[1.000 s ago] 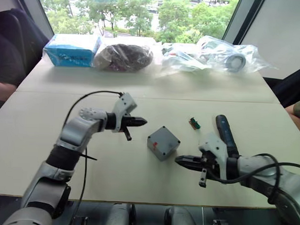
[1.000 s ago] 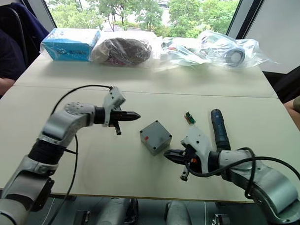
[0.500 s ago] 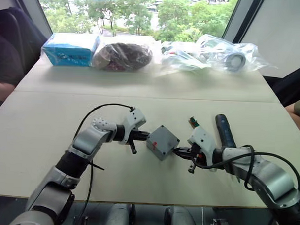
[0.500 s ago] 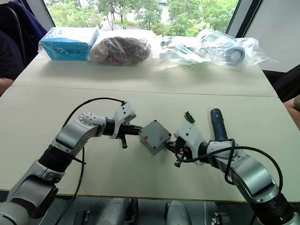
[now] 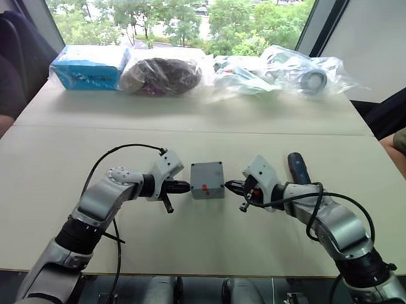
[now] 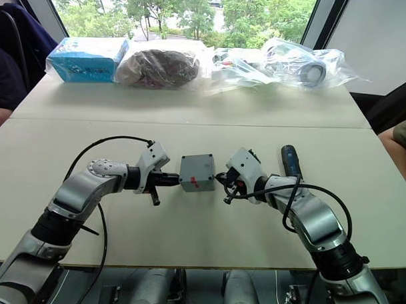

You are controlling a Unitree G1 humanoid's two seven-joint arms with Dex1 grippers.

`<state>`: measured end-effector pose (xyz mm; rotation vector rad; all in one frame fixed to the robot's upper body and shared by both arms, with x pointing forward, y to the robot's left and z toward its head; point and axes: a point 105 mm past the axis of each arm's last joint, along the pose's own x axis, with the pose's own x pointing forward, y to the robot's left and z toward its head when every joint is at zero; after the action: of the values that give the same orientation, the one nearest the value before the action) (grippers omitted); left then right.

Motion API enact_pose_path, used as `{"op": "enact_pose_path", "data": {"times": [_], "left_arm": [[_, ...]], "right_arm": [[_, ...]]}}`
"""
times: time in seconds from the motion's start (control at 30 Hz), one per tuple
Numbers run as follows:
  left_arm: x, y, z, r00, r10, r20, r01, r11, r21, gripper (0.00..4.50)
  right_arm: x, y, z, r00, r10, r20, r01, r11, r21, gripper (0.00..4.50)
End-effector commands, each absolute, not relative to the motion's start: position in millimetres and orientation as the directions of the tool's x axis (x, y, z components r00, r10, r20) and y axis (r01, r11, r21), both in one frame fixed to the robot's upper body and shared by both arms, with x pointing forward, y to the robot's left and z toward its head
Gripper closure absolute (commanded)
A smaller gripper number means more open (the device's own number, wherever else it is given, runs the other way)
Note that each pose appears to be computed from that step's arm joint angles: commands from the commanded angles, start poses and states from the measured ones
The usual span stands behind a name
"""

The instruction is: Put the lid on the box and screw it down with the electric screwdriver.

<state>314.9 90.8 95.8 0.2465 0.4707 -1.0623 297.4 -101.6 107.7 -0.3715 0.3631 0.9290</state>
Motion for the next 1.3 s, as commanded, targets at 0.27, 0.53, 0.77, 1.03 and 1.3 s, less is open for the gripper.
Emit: {"op": "enact_pose_path", "data": {"times": [0.27,0.53,0.77,1.03,1.3], "left_arm": [[307,73,113,0.352,-0.833,-0.427,0.918,0.396,-0.013,4.5],[297,78,117,0.317,-0.841,-0.439,0.932,0.362,-0.02,4.5],[282,78,115,0.263,-0.852,-0.453,0.945,0.323,-0.059,4.5],[288,87,104,0.302,-0.812,-0.498,0.926,0.373,-0.047,4.5],[298,99,102,0.349,-0.779,-0.521,0.912,0.41,-0.002,4.5]], "right_arm": [[289,-86,107,0.497,0.757,-0.424,-0.861,0.489,-0.137,4.46],[278,-72,105,0.459,0.809,-0.366,-0.882,0.465,-0.078,4.46],[275,-70,98,0.448,0.811,-0.375,-0.887,0.455,-0.075,4.46],[272,-68,100,0.435,0.816,-0.381,-0.896,0.433,-0.096,4.46],[265,-79,105,0.436,0.796,-0.42,-0.899,0.409,-0.159,4.46]]}}
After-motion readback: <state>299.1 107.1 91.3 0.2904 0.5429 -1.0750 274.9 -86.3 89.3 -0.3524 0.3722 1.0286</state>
